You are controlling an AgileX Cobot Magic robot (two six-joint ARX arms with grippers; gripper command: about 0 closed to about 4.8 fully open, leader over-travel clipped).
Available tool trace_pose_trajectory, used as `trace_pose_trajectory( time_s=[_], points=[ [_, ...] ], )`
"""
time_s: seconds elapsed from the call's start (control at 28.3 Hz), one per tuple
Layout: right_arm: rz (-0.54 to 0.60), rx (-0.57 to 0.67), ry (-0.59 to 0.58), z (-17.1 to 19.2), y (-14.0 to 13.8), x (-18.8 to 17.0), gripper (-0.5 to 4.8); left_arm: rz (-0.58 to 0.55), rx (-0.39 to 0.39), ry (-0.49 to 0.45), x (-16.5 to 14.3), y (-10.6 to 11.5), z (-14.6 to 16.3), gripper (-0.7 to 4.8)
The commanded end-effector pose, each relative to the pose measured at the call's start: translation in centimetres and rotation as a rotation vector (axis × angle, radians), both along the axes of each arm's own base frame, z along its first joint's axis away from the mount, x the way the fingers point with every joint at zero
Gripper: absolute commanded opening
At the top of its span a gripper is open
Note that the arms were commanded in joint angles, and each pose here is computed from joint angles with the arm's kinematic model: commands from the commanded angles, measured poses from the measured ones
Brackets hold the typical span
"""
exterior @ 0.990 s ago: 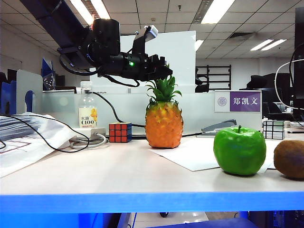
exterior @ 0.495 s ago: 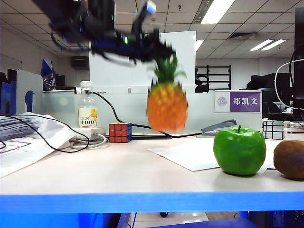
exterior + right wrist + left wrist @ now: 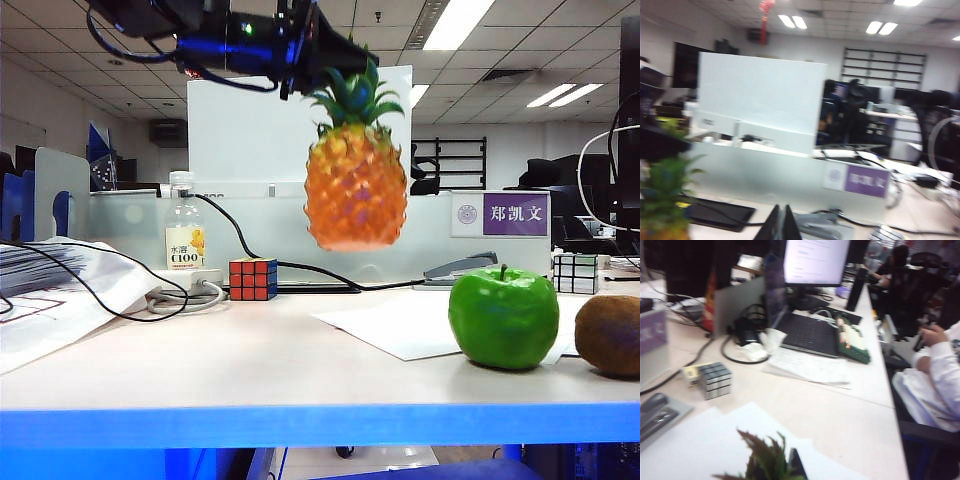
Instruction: Arrange all the fruits from large to small from left to right in a row.
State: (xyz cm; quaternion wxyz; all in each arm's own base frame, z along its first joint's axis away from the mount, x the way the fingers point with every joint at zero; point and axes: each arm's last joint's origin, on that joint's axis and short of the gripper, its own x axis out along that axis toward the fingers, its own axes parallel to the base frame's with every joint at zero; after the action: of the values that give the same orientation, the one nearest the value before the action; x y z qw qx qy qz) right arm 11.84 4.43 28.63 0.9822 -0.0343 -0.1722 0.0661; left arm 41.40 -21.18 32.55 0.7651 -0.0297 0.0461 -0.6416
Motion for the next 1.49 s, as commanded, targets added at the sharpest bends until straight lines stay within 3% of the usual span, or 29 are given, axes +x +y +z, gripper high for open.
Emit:
trace_pose_trajectory(
  time_s=[0.04, 0.18, 0.35, 0.46, 0.57, 0.71, 0.85, 0.99, 1.27, 1.49],
  points=[
    [-0.050, 0.021, -0.018, 0.4, -0.4, -0.6, -0.01, -0.034, -0.051, -0.111, -1.8, 0.6, 3.7, -0.04],
    [-0.074, 0.048, -0.052, 1.5, -1.1, -1.9, -0.01, -0.040, -0.072, -0.177, -5.3, 2.2, 6.7, -0.04],
    [-0.085, 0.052, -0.047, 4.0, -1.6, -3.0, -0.01, 0.049, -0.088, -0.246, -11.6, 5.2, 8.7, -0.04],
    [-0.082, 0.046, -0.034, 4.5, -1.6, -3.2, -0.01, 0.095, -0.103, -0.271, -14.9, 6.6, 9.2, -0.04],
    [-0.029, 0.038, -0.026, 4.4, -1.5, -3.2, -0.01, 0.134, -0.091, -0.247, -17.3, 7.1, 7.5, -0.04],
    [-0.006, 0.026, -0.003, 4.1, -1.4, -3.2, -0.01, 0.116, -0.041, -0.192, -18.2, 6.0, 3.0, -0.04],
    [0.010, -0.010, 0.062, 3.5, -1.3, -3.1, -0.01, 0.186, -0.032, -0.219, -18.1, 5.2, -1.6, -0.05],
    [0.030, -0.024, 0.080, 3.2, -1.2, -3.0, -0.01, 0.184, -0.024, -0.204, -17.1, 3.8, -5.0, -0.05],
    [0.039, -0.034, 0.092, 3.1, -1.2, -3.0, -0.01, 0.124, -0.069, -0.217, -16.5, 0.4, -8.0, -0.05],
    [0.042, -0.035, 0.093, 3.1, -1.2, -3.0, -0.01, 0.153, -0.058, -0.236, -16.2, 0.1, -8.8, -0.05]
  ],
)
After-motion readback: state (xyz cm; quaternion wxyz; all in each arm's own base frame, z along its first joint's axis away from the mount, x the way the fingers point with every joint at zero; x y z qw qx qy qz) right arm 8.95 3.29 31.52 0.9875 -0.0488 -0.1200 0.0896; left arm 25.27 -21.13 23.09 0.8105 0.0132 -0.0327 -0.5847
